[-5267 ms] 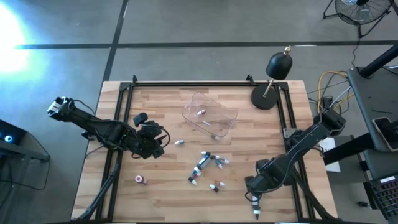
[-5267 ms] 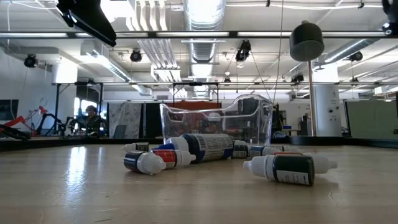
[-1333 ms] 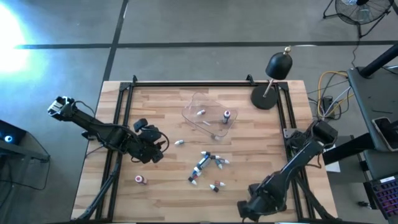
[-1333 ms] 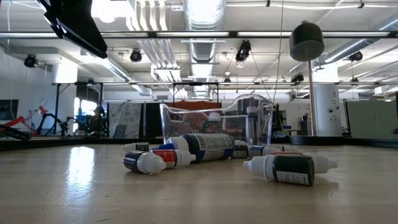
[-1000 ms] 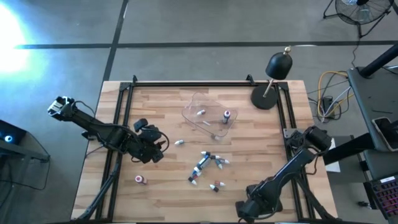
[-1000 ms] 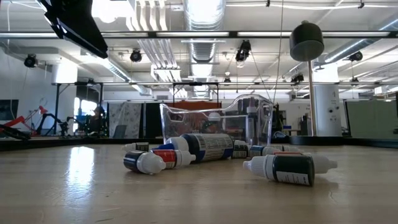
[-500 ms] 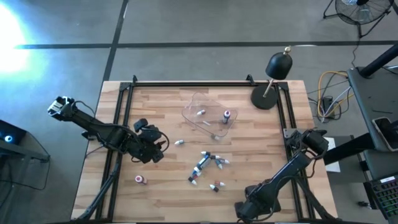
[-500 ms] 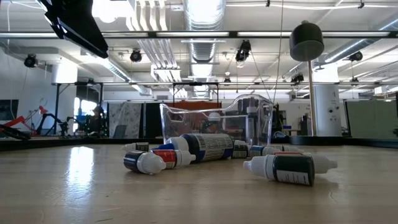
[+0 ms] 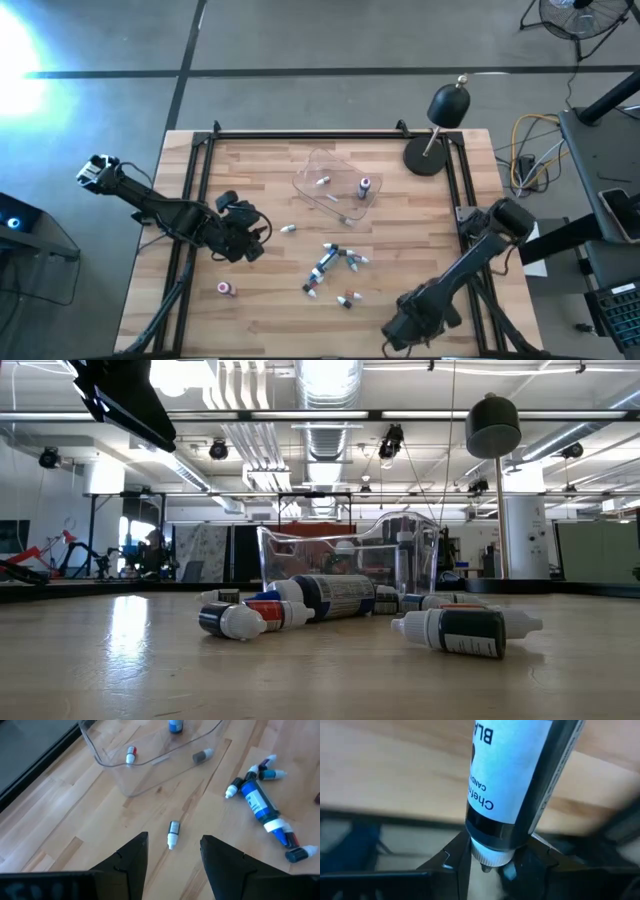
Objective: Pick & Place food coloring
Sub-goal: Put the large black food coloring bottle into the transparent bin
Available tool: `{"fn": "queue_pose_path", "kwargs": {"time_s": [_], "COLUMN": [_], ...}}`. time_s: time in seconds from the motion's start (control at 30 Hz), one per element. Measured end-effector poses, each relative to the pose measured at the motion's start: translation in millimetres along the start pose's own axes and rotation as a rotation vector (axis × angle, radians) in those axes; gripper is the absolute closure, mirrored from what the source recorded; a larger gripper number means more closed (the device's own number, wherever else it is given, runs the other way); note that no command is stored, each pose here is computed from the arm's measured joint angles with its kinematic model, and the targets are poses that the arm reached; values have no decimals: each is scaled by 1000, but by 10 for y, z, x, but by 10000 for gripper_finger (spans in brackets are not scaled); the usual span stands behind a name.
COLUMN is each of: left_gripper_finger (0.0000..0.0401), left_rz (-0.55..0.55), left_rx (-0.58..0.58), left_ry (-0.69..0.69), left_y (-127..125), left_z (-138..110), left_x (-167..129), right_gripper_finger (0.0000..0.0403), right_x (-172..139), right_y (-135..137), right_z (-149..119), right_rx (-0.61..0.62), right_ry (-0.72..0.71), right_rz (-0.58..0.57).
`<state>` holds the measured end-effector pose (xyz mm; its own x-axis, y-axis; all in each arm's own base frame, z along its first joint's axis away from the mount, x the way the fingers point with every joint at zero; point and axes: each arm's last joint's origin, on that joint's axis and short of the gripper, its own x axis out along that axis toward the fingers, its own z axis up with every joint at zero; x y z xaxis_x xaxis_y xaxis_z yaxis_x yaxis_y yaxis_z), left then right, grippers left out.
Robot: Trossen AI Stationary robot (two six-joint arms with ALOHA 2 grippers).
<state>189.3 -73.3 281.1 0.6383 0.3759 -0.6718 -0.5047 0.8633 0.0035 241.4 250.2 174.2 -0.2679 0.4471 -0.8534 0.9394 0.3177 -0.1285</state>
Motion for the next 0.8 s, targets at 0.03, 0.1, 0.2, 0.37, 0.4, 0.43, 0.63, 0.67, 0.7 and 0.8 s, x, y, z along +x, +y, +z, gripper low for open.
{"fn": "queue_pose_path", "kwargs": {"time_s": [0.03, 0.1, 0.2, 0.37, 0.4, 0.43, 0.63, 0.67, 0.7, 0.8], "left_gripper_finger": [245, 245, 245, 245, 245, 245, 245, 245, 245, 245], "left_rz": [-3, -16, -31, -42, -42, -43, -46, -46, -46, -47], "left_rx": [-4, -12, -21, -32, -33, -34, -69, -75, -83, -96], "left_ry": [-6, -24, -45, -64, -64, -64, -65, -64, -64, -64], "left_y": [-5, -20, -38, -54, -54, -55, -56, -56, -56, -56], "left_z": [7, 27, 53, 72, 73, 73, 75, 74, 74, 74], "left_x": [0, 2, 4, 3, 3, 3, 3, 3, 3, 3], "right_gripper_finger": [291, 290, 291, 288, 287, 286, 287, 287, 286, 281], "right_x": [-87, -274, -513, -720, -736, -743, -621, -594, -564, -493], "right_y": [-21, -53, -72, -68, -70, -75, -179, -195, -216, -271], "right_z": [17, 77, 222, 606, 687, 759, 1101, 1136, 1161, 1214], "right_rx": [-17, -49, -85, -111, -120, -135, -140, -137, -133, -111], "right_ry": [34, 122, 228, 400, 438, 470, 598, 607, 615, 633], "right_rz": [-11, -16, 21, 63, 70, 80, 84, 86, 83, 68]}}
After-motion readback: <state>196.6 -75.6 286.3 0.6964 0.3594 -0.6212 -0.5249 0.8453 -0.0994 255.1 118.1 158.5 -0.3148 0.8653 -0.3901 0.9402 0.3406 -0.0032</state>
